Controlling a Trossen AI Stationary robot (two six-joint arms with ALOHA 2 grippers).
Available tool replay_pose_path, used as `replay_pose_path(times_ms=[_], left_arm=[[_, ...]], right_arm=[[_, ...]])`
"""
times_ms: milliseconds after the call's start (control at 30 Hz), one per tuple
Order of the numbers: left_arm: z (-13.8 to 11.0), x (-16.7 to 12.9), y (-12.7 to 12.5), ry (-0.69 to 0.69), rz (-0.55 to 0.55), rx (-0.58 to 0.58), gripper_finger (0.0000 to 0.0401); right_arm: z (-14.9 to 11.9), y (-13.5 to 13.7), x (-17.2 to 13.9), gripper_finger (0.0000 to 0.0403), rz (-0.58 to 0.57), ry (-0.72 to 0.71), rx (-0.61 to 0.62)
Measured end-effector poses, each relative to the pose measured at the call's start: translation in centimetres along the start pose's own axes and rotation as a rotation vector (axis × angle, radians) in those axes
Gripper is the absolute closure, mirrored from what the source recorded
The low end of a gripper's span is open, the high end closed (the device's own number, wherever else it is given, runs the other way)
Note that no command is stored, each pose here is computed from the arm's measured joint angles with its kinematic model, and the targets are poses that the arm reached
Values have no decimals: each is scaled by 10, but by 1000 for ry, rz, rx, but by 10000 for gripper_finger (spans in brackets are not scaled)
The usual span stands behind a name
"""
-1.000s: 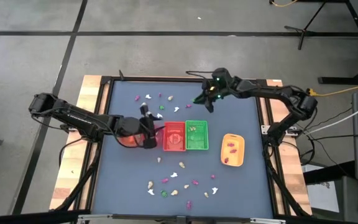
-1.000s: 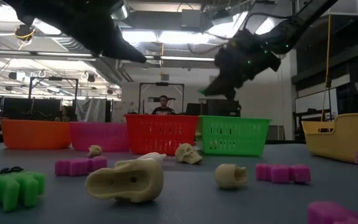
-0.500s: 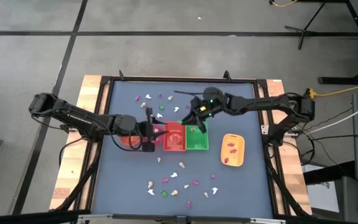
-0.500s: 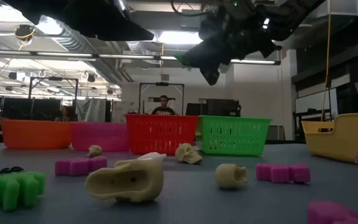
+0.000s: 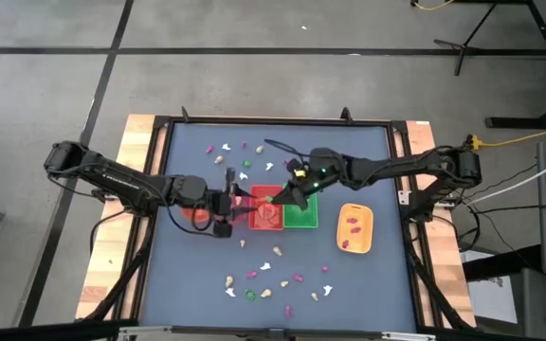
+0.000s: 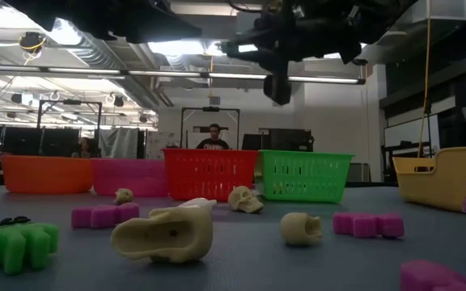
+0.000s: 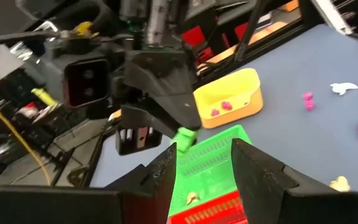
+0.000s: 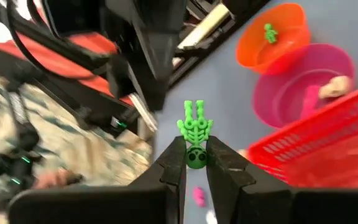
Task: Sort Halloween decoration
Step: Put the green skeleton toy into the orange bowl
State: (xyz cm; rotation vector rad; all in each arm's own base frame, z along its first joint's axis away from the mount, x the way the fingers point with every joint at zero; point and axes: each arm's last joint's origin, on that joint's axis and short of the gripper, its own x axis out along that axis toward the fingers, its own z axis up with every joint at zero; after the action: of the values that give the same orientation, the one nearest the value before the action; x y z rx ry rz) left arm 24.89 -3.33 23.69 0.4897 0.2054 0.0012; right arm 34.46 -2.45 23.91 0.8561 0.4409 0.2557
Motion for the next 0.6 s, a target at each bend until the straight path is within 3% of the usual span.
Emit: replay_pose_path(times_ms=[300, 600], left_arm=[[4, 0, 1, -38, 18, -8, 264], [7, 0, 2, -74, 24, -15, 264]], right_arm=[[1, 8, 3, 354, 46, -39, 175], [-11, 20, 11, 354, 13, -72, 171]])
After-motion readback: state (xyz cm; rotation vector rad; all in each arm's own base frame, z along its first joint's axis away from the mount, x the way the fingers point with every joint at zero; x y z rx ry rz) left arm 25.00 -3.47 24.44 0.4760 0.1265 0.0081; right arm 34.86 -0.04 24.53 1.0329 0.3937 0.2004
